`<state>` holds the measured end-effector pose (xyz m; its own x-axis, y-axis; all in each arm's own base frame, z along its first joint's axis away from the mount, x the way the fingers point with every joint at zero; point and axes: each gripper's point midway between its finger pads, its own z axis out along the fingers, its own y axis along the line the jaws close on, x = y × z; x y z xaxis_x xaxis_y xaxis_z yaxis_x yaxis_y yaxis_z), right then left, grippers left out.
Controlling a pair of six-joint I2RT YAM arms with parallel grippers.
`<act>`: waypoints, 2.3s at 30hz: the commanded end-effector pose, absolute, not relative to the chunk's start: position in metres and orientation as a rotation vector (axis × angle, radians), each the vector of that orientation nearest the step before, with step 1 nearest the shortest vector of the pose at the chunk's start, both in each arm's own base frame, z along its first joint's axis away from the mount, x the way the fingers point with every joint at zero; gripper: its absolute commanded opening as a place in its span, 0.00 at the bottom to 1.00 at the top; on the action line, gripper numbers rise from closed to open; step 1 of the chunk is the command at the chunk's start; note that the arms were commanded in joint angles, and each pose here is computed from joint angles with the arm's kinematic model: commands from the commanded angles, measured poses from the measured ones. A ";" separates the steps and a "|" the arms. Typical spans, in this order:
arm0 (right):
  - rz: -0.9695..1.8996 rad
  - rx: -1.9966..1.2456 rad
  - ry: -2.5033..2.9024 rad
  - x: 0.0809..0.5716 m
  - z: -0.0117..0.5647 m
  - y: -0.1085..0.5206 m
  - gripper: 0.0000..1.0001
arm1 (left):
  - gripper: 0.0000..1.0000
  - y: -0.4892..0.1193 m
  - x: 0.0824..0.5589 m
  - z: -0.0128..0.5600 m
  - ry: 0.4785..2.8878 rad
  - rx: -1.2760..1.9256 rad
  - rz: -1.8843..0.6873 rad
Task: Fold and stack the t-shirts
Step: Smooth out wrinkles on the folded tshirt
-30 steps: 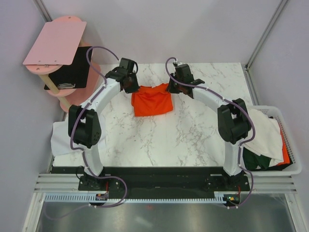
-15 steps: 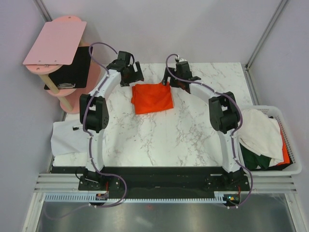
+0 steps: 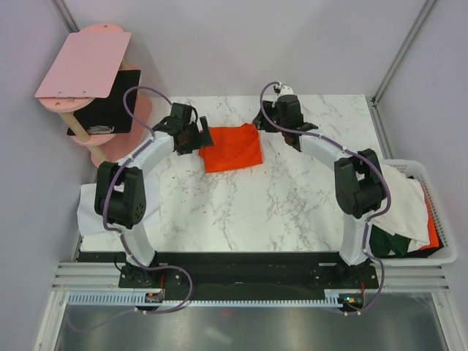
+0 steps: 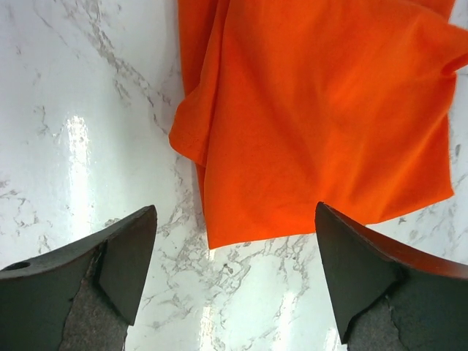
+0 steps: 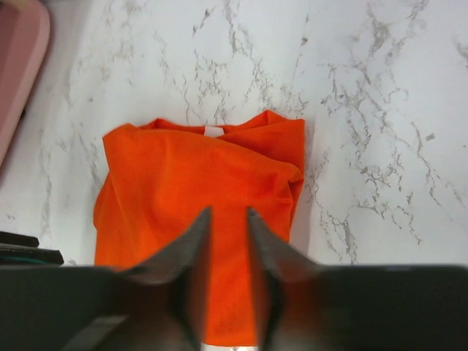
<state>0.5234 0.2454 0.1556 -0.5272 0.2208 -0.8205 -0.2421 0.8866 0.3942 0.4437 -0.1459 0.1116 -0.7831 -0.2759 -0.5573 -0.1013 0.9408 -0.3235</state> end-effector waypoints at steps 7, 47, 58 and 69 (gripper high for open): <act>0.624 -0.052 2.119 0.566 0.114 0.276 0.09 | 0.93 -0.156 0.479 0.075 2.428 -0.299 -0.392; 0.631 -0.059 2.096 0.589 0.104 0.275 0.14 | 0.29 -0.159 0.514 0.085 2.341 -0.295 -0.387; 0.650 -0.060 2.108 0.586 0.101 0.274 0.14 | 0.60 -0.163 0.532 0.101 2.291 -0.275 -0.398; 0.663 -0.061 2.093 0.588 0.101 0.273 0.14 | 0.57 -0.174 0.569 0.106 2.258 -0.251 -0.411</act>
<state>0.5810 0.2719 0.0616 -0.6487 0.1763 -0.7403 -0.2407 0.8753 0.4194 0.5474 -0.1740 0.1007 -0.6827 -0.3232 -0.6554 -0.0626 0.9195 -0.3882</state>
